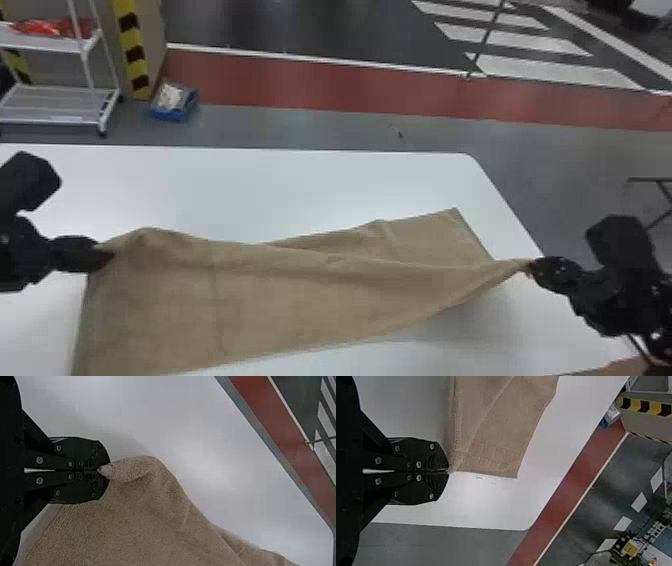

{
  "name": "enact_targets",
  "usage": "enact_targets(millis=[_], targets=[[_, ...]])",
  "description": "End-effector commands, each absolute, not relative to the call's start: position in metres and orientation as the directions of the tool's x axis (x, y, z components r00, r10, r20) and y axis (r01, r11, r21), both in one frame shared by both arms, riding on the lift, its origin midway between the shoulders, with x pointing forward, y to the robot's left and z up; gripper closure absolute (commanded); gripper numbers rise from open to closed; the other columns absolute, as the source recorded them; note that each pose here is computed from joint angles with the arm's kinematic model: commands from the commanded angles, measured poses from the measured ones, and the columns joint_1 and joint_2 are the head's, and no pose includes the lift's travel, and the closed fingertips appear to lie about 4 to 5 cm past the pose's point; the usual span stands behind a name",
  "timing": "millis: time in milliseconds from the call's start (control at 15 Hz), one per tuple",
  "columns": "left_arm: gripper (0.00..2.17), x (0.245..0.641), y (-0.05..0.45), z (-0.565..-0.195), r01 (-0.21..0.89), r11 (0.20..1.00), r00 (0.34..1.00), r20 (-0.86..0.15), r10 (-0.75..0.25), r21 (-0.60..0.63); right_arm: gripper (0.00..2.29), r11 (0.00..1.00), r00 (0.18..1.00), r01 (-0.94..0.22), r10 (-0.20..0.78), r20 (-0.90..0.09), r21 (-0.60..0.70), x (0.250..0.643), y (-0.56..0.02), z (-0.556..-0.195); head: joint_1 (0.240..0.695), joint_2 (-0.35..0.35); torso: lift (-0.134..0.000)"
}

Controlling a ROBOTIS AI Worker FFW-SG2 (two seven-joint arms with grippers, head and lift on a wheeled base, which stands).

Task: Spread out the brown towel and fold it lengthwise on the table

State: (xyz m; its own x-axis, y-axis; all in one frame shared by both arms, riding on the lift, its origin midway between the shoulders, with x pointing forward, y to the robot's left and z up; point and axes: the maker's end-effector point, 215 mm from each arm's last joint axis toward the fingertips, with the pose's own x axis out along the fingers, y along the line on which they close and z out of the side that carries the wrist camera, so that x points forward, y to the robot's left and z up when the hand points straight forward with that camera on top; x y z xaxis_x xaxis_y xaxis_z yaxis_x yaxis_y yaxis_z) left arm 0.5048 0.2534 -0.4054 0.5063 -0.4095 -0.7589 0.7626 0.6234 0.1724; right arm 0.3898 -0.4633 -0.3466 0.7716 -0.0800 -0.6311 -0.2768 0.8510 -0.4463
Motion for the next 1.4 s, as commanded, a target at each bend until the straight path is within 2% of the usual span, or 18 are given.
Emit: enact_targets(millis=[0,200,333,400,467,533,667,1000,1333], targets=[[1.71,0.546,0.226,-0.404,0.786,0.588,0.505,-0.748,-0.431,0.192,1.57,0.858,0.782,-0.268,-0.072,-0.619,-0.438,0.398,-0.456,-0.339,0.695,-0.257,-0.124],[1.71,0.593,0.2,-0.411,0.811,0.504,0.534,-0.724,-0.436,0.295,1.56,0.85,0.779,-0.294,-0.051,-0.624,-0.437,0.406,-0.436,-0.344,0.695,-0.261,-0.124],[1.69,0.619,0.199,-0.406,0.795,0.508,0.569,-0.699,-0.434,0.332,1.56,0.844,0.781,-0.307,-0.04,-0.623,-0.439,0.409,-0.429,-0.344,0.695,-0.255,-0.124],[1.35,0.626,0.203,-0.401,0.78,0.512,0.594,-0.681,-0.428,0.359,1.56,0.846,0.78,-0.307,-0.04,-0.624,-0.437,0.409,-0.428,-0.345,0.695,-0.252,-0.124],[0.56,0.627,0.213,-0.398,0.768,0.523,0.61,-0.672,-0.42,0.369,1.56,0.845,0.78,-0.305,-0.044,-0.624,-0.44,0.409,-0.431,-0.344,0.695,-0.248,-0.124],[0.0,0.623,0.228,-0.398,0.758,0.535,0.618,-0.672,-0.408,0.372,1.56,0.844,0.779,-0.303,-0.048,-0.625,-0.442,0.407,-0.434,-0.343,0.695,-0.242,-0.124],[0.0,0.611,0.263,-0.391,0.724,0.56,0.656,-0.654,-0.377,0.403,1.56,0.844,0.776,-0.301,-0.054,-0.628,-0.444,0.406,-0.438,-0.344,0.695,-0.22,-0.124],[0.03,0.553,0.32,-0.391,0.713,0.516,0.673,-0.669,-0.316,0.474,1.56,0.848,0.767,-0.312,-0.042,-0.641,-0.429,0.407,-0.434,-0.353,0.695,-0.168,-0.124],[0.05,0.487,0.34,-0.416,0.759,0.441,0.625,-0.725,-0.288,0.479,1.56,0.844,0.758,-0.316,-0.05,-0.651,-0.433,0.402,-0.439,-0.355,0.695,-0.125,-0.124]])
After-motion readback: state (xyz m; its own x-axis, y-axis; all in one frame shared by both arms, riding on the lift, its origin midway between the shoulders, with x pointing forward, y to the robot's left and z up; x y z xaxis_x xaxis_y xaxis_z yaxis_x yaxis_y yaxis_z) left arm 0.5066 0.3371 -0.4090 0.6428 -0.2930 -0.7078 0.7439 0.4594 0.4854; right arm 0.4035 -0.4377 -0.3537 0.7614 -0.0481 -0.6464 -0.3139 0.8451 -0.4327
